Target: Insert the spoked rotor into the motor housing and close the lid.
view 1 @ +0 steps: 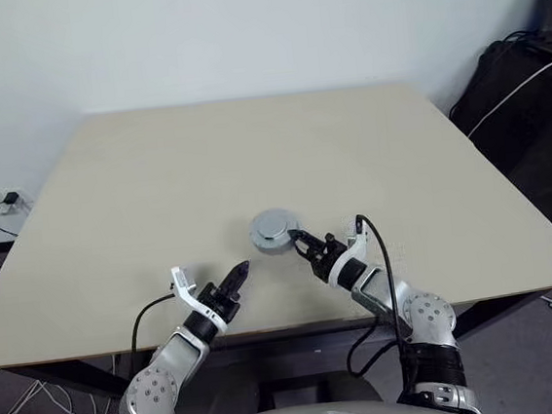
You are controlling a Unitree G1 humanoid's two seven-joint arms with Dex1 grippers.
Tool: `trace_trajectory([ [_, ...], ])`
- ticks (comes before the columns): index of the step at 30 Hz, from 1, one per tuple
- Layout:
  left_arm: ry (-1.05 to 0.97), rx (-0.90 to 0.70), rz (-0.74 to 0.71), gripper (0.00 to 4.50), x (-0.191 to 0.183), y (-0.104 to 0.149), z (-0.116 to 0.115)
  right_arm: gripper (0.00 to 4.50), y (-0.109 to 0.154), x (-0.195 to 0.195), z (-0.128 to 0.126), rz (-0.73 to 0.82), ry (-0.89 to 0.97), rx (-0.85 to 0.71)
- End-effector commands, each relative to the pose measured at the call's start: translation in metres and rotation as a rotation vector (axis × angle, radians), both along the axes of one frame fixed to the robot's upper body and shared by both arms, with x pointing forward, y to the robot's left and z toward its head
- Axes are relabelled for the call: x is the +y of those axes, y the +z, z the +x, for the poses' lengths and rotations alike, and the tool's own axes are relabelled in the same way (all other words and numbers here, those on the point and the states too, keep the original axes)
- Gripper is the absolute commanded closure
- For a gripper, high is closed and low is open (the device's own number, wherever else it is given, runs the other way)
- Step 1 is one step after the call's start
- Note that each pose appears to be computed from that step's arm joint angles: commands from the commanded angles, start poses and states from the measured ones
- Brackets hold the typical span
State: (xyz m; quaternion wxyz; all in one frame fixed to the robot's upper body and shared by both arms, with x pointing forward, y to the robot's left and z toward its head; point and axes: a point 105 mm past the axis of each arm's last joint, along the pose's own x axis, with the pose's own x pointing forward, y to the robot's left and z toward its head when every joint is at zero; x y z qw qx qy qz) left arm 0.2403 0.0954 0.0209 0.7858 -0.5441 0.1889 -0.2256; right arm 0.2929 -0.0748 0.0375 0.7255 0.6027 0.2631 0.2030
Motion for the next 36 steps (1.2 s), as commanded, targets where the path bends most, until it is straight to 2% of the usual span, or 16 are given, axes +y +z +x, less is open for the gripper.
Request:
trace_trajectory([
  [1,0.002,-0.037,-0.196,3.55,-0.026,0.021,0.001,3.3,0.046,0.025,0.0,0.141,0.043,-0.141],
  [4,0.023,-0.05,-0.263,2.56,-0.027,0.027,0.005,3.3,0.049,0.027,-0.002,0.137,0.055,-0.149],
  [11,0.028,-0.048,-0.297,0.23,-0.03,0.028,0.007,3.3,0.052,0.024,-0.001,0.122,0.059,-0.157],
  [12,0.029,-0.048,-0.3,0.0,-0.031,0.028,0.007,3.3,0.051,0.025,-0.001,0.12,0.063,-0.156],
  [19,0.091,-0.006,-0.344,0.0,-0.031,0.021,0.009,3.3,0.051,0.035,-0.016,0.113,0.148,-0.142],
  [26,0.106,-0.028,-0.38,0.0,-0.033,0.024,0.008,3.3,0.048,0.046,-0.033,0.112,0.224,-0.104],
  [34,0.104,-0.03,-0.403,0.0,-0.036,0.026,0.005,3.3,0.045,0.047,-0.039,0.105,0.25,-0.081],
  [36,0.117,-0.029,-0.413,0.38,-0.034,0.026,0.005,3.3,0.045,0.046,-0.039,0.106,0.247,-0.081],
])
